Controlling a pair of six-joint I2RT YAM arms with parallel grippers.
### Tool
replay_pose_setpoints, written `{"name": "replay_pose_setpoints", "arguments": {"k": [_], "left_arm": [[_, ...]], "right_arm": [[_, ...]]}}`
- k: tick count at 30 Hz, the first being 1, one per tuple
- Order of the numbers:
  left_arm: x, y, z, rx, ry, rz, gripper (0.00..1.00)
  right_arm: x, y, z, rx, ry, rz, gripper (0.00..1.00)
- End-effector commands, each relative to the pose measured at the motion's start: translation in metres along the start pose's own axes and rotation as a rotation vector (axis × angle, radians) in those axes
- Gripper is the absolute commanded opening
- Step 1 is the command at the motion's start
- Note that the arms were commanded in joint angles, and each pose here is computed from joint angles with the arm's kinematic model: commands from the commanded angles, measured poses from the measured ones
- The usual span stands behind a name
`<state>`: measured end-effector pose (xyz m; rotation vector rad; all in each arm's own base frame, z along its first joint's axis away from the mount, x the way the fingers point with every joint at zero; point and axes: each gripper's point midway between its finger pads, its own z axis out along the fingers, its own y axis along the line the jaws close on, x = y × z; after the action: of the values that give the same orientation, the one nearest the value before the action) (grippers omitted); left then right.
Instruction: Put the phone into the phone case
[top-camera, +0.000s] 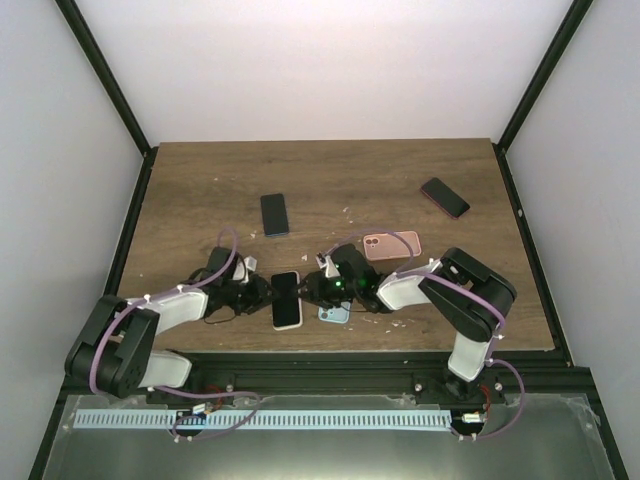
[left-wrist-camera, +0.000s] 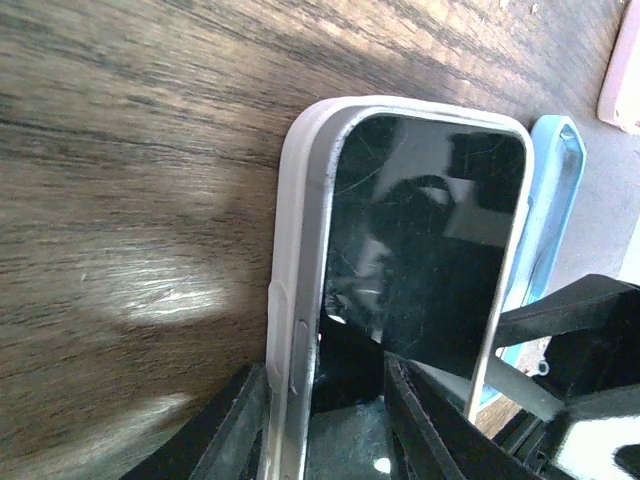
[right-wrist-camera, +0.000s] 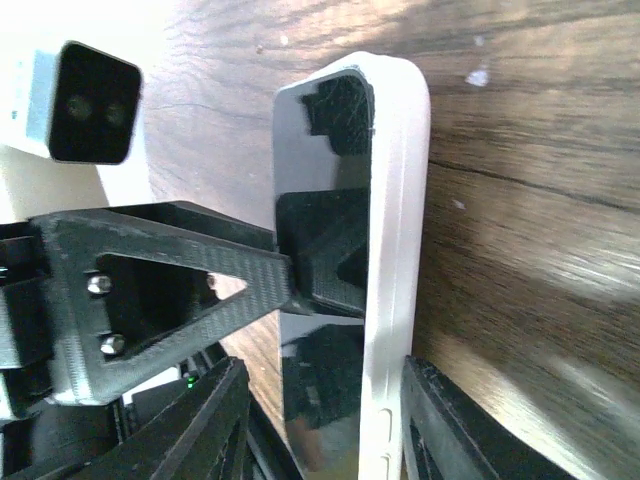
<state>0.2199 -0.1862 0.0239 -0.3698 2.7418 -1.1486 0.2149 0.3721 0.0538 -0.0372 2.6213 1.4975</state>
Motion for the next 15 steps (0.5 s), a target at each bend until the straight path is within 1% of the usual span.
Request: {"name": "replay_pose_setpoints", "arguments": {"k": [1,4,9,13,15], "left_arm": [[0.029,0.015,0.003,-0.023,0.096,-0.07,0.34],[0.032,0.01,0.003,0.018,0.102,-0.087,0.31],[0.03,0.005,0.001,0.037,0.091,-0.079,0.26],[0.029,0.004,0.001,0.044,0.094,-0.078,0.19],[0.031,0.004,0.002,0.054,0.098,-0.085,0.17]], "right_arm": [[0.004,0.065,-0.004,-0.241,0.026,-0.1,0.43],[0.003,0.076,-0.007,-0.303,0.017,-0.102,0.43],[0.001,0.063,0.006,-0.221,0.041,-0.087,0.43],[0.007,0.059,0.008,-0.234,0.062,-0.095,0.38],[0.009,0.06,0.01,-0.248,0.08,-0.102,0.35]]}}
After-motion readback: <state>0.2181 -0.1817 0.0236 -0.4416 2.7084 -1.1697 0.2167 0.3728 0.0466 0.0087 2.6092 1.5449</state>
